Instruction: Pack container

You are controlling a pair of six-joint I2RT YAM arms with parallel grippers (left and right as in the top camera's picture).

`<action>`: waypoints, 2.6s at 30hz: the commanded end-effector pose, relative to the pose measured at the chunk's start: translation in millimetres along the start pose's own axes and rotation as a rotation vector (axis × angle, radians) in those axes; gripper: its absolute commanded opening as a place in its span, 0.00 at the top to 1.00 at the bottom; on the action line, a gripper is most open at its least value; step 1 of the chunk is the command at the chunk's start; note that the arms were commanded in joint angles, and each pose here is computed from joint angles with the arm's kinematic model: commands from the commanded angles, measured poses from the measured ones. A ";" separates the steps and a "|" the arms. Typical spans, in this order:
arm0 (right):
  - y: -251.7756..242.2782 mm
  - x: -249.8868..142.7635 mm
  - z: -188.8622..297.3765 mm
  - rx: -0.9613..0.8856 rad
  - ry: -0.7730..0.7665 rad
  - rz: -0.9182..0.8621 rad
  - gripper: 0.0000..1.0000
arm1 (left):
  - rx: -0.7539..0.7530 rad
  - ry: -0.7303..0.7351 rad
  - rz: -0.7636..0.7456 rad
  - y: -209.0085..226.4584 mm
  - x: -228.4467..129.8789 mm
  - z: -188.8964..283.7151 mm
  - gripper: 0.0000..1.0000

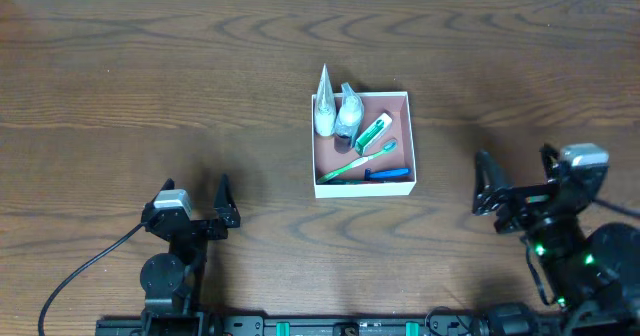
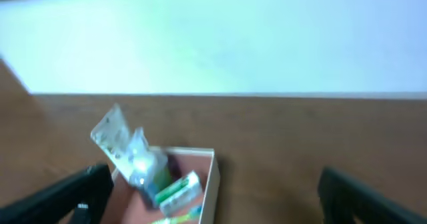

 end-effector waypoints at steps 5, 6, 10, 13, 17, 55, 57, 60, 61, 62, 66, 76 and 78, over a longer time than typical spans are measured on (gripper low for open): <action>6.7 -19.6 0.0 0.125 -0.193 0.203 0.01 | 0.033 0.045 -0.002 5.7 -13.1 -0.6 0.02; 6.7 -22.3 0.5 0.134 -0.220 0.209 0.01 | 0.033 0.046 -0.002 5.7 -13.1 -0.6 0.02; 4.6 -37.0 1.3 0.153 -0.303 0.237 0.01 | 0.033 0.046 -0.002 5.7 -13.1 -0.6 0.02; 1.3 -50.5 -0.1 0.147 -0.326 0.287 0.01 | 0.033 0.046 -0.002 5.7 -13.1 -0.6 0.02; -4.6 -69.2 -2.5 0.134 -0.323 0.316 0.01 | 0.033 0.046 -0.002 5.7 -13.1 -0.6 0.02; -57.3 -159.6 -33.4 -0.060 -0.103 0.212 0.01 | 0.033 0.046 -0.002 5.7 -13.1 -0.6 0.02; -57.2 -159.3 -33.4 -0.059 -0.104 0.212 0.01 | 0.033 0.046 -0.002 5.7 -13.1 -0.6 0.02; -57.1 -159.2 -33.4 -0.059 -0.105 0.212 0.01 | 0.033 0.046 -0.002 5.7 -13.1 -0.6 0.02; -57.2 -159.3 -33.4 -0.059 -0.104 0.212 0.01 | 0.033 0.046 -0.002 5.7 -13.1 -0.6 0.02; -57.1 -159.3 -33.4 -0.059 -0.104 0.212 0.01 | 0.033 0.046 -0.002 5.7 -13.1 -0.6 0.02; -57.1 -159.3 -33.4 -0.059 -0.104 0.212 0.01 | 0.033 0.046 -0.002 5.7 -13.1 -0.6 0.02; -57.0 -159.3 -33.4 -0.059 -0.104 0.212 0.01 | 0.033 0.046 -0.002 5.7 -13.1 -0.6 0.02; -57.1 -159.3 -33.4 -0.059 -0.104 0.212 0.01 | 0.033 0.046 -0.002 5.7 -13.1 -0.6 0.02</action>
Point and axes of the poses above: each gripper's point midway between its finger pads, its own z axis back along the fingers, its own y axis along the line the jaws close on, x = y × z, the point moved 4 cm from there along z, back along the fingers, and after that the axes turned 4 degrees about -z, right-handed, at the moved point
